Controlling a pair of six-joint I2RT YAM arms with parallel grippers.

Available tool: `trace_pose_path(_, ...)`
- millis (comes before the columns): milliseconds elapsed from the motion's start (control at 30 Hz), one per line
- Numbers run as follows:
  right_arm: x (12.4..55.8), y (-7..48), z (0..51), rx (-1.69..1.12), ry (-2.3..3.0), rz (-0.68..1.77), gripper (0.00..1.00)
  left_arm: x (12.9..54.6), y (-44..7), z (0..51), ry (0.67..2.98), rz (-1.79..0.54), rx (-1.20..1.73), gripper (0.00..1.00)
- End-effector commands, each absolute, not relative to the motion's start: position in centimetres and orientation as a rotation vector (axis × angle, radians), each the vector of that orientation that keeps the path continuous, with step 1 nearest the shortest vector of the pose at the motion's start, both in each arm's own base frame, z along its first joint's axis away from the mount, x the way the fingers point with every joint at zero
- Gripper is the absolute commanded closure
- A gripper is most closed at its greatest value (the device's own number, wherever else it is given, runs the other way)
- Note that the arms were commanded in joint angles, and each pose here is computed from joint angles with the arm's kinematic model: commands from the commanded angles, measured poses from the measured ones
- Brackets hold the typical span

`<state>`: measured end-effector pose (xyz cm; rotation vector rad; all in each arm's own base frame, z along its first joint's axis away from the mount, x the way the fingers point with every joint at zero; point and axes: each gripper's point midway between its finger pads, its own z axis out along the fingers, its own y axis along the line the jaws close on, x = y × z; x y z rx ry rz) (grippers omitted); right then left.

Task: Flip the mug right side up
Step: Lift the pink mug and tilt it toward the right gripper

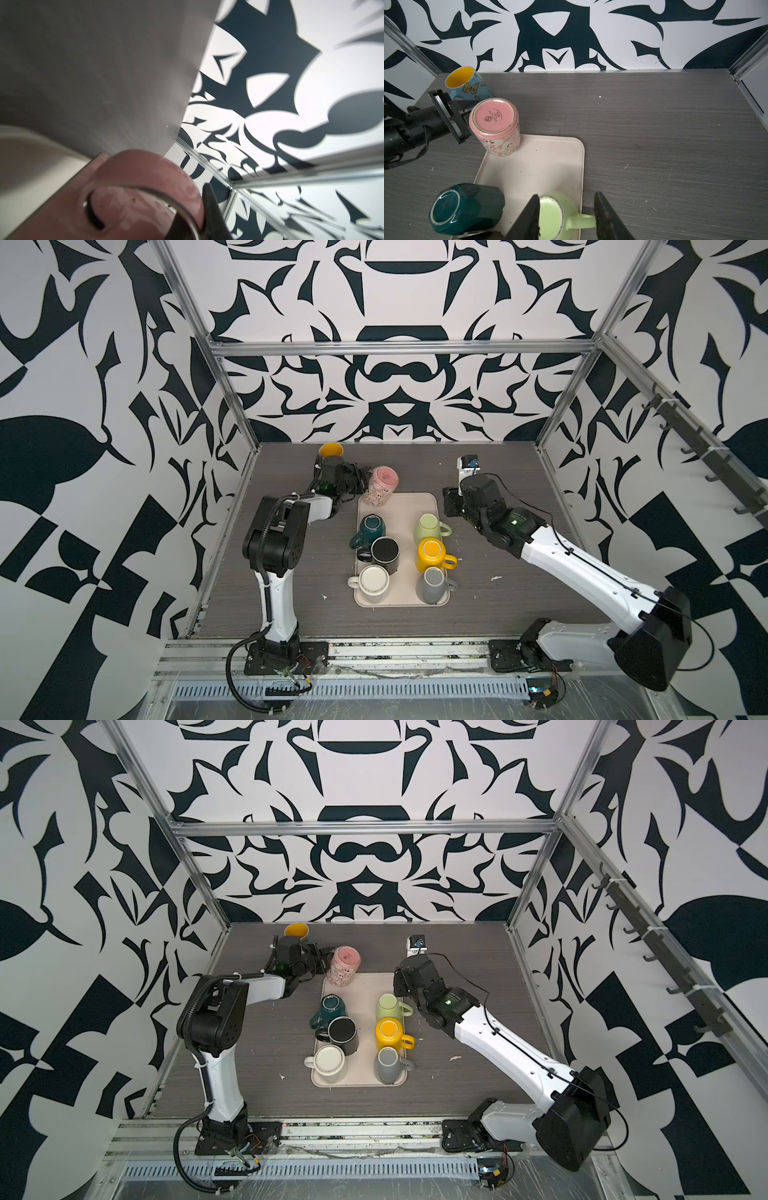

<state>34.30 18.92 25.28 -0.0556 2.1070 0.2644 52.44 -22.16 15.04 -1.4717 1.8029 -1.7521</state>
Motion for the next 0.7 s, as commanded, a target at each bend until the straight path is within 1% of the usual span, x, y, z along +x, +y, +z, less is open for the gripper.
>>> trace_pose_path(0, 34.4, 18.4, 28.6, -0.031, 2.025, 0.286, 0.54, 52.6, -23.5, 24.1, 1.762, -1.862, -1.056, 1.0)
trace_pose_path(267, 34.0, 18.5, 29.1, -0.043, 2.023, 0.303, 0.54, 50.1, -24.8, 29.2, 1.918, -1.687, -0.572, 1.0)
trace_pose_path(533, 33.9, 19.5, 29.7, -0.101, 2.037, 0.344, 0.54, 44.6, -27.6, 34.6, 1.812, -1.71, 0.009, 1.0)
trace_pose_path(600, 33.9, 20.1, 30.0, -0.132, 2.053, 0.362, 0.54, 43.2, -28.1, 34.9, 1.818, -1.644, 0.121, 1.0)
trace_pose_path(667, 33.8, 20.6, 30.5, -0.16, 2.063, 0.376, 0.54, 42.0, -28.6, 34.5, 1.855, -1.521, 0.206, 1.0)
